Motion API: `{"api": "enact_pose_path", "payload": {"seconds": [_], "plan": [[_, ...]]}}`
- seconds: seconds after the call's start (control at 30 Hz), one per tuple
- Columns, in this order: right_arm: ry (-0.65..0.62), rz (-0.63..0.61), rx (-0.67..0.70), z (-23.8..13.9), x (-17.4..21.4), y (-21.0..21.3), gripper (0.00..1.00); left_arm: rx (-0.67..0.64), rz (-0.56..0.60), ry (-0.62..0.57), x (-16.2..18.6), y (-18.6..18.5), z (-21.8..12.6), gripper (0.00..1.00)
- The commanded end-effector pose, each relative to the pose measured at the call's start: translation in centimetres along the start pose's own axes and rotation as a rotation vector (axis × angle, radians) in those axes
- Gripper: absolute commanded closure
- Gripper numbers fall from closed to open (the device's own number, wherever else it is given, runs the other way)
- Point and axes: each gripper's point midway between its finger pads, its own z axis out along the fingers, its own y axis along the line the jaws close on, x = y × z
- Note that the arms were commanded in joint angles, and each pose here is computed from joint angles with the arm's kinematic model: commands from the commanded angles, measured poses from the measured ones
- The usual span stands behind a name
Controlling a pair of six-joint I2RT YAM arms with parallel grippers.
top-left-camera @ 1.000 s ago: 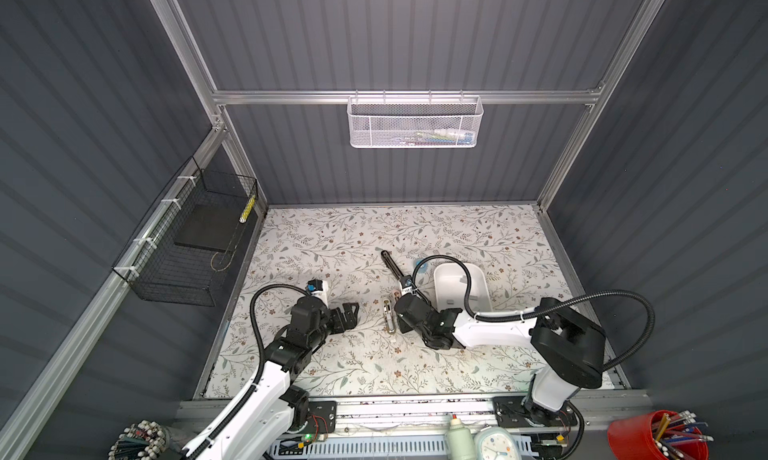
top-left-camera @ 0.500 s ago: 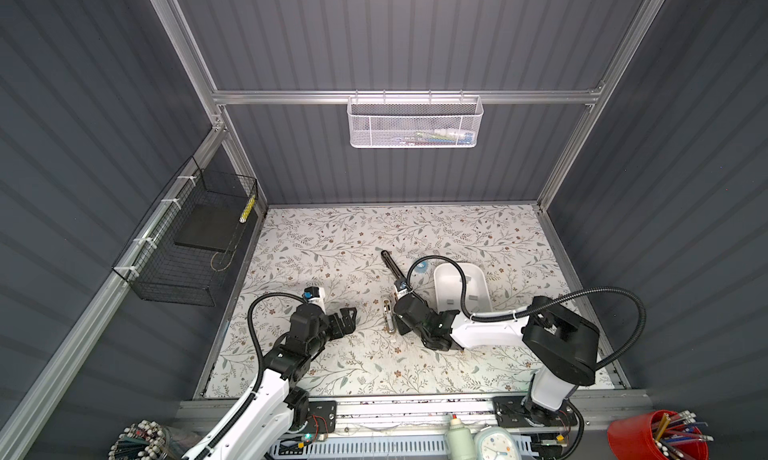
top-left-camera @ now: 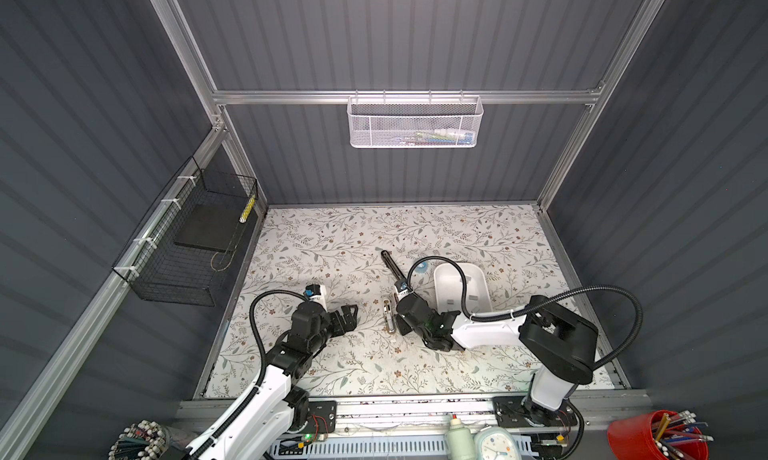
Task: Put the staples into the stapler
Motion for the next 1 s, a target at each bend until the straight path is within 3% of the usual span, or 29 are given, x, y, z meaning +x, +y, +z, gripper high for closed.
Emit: {"api": "enact_pose_path", "payload": {"seconds": [0.0,0.97], "plan": [[0.004,0.001,0.017,0.53,0.56,-0.6,0.84,0.02,0.019,-0.014,-0.2,-0.37,-0.12,0.0],[0.005,0.007,0.015,0.61,0.4,-0.65,0.85,0.026,0.015,-0.006,0.04,-0.42,-0.06,0.0]]}}
